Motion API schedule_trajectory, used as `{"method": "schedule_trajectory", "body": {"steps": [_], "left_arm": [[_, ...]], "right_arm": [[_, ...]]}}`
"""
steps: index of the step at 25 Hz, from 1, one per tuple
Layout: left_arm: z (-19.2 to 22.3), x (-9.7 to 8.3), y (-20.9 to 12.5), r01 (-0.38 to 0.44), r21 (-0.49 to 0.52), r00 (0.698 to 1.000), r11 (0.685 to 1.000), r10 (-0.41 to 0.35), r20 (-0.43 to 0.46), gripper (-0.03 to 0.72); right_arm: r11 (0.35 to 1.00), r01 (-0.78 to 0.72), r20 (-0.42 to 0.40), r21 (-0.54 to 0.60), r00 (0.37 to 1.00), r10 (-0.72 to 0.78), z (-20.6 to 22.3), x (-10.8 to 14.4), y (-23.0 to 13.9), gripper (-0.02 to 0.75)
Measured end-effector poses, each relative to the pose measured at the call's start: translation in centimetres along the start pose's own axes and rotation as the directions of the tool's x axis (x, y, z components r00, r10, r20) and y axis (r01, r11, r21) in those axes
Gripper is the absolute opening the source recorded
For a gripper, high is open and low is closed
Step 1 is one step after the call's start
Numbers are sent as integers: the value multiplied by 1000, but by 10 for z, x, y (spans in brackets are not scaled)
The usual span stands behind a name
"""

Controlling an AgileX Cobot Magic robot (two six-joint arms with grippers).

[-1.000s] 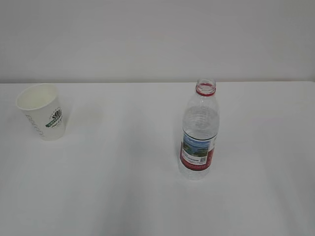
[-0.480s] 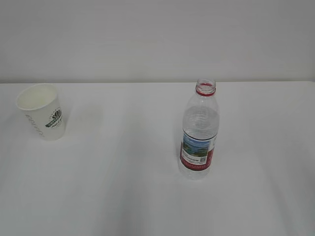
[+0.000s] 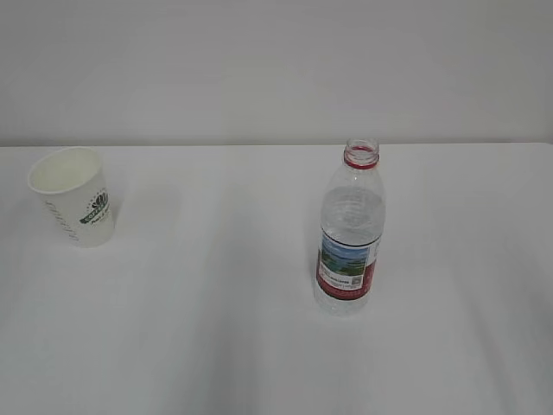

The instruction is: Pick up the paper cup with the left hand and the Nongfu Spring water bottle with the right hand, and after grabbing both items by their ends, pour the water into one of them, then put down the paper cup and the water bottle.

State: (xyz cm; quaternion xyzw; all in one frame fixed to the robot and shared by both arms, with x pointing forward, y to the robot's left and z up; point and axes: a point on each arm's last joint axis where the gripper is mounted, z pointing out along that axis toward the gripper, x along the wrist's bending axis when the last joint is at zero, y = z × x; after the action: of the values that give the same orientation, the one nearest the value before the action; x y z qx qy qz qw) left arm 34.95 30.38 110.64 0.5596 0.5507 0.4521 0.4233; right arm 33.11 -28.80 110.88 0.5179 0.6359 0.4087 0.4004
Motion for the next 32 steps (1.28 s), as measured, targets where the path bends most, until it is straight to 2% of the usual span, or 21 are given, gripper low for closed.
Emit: {"method": "schedule_trajectory", "body": {"steps": [5, 10, 18, 32], "left_arm": [[5, 0, 6, 11, -54, 1000, 998, -10, 5, 558], [21, -1, 4, 10, -18, 1000, 1000, -10, 7, 558], [45, -1, 5, 10, -32, 1000, 999, -9, 9, 558], [82, -3, 0, 9, -32, 1000, 999, -9, 14, 556]], "right_arm": [[1000, 0, 0, -16, 1000, 0, 7, 0, 4, 549], [1000, 1, -1, -27, 1000, -1, 23, 0, 9, 549], [1000, 6, -3, -19, 1000, -6, 52, 0, 13, 549], [994, 10, 0, -112, 1000, -10, 81, 0, 23, 549]]}}
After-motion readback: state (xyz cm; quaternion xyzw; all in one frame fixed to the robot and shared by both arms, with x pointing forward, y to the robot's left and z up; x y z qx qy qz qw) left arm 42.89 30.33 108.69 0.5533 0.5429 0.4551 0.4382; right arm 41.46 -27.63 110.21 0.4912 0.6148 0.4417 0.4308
